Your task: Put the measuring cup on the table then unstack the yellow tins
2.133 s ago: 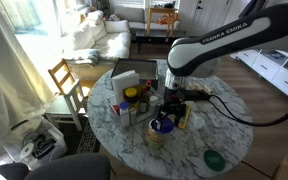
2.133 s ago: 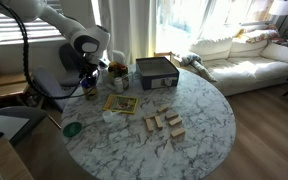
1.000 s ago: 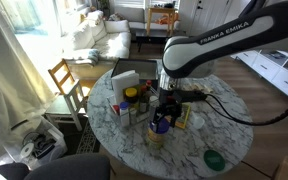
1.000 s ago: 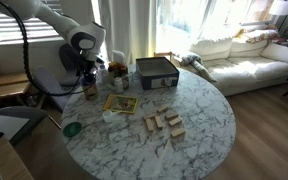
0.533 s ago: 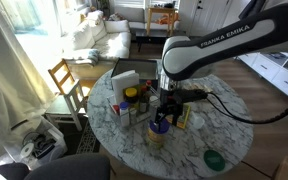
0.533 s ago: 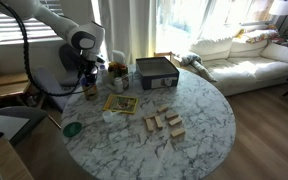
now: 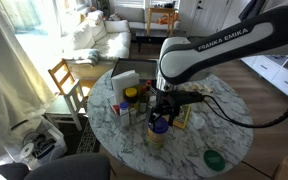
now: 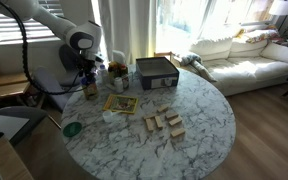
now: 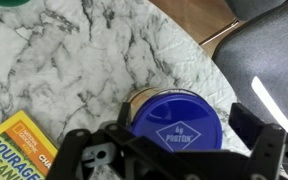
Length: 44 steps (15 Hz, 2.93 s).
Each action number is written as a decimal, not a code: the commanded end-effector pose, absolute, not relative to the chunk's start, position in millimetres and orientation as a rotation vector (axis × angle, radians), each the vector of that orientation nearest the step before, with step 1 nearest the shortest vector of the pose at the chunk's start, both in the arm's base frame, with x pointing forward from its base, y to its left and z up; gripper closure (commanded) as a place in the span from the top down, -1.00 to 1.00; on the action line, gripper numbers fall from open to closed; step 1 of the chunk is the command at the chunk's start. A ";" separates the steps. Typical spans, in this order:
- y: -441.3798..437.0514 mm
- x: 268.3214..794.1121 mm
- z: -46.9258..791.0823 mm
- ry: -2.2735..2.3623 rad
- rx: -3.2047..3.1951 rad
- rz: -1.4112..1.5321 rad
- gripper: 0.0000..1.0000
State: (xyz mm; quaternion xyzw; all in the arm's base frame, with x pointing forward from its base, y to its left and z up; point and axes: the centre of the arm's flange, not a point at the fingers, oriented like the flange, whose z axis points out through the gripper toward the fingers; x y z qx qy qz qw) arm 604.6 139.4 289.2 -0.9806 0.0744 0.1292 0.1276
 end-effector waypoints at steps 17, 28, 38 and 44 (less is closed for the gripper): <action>155.4 611.3 266.9 0.248 -2.963 0.285 0.59; 140.3 608.0 302.7 0.227 -2.946 0.223 0.42; 59.6 589.9 319.2 0.131 -2.963 0.172 0.42; 41.9 561.9 280.1 0.014 -2.960 0.296 0.42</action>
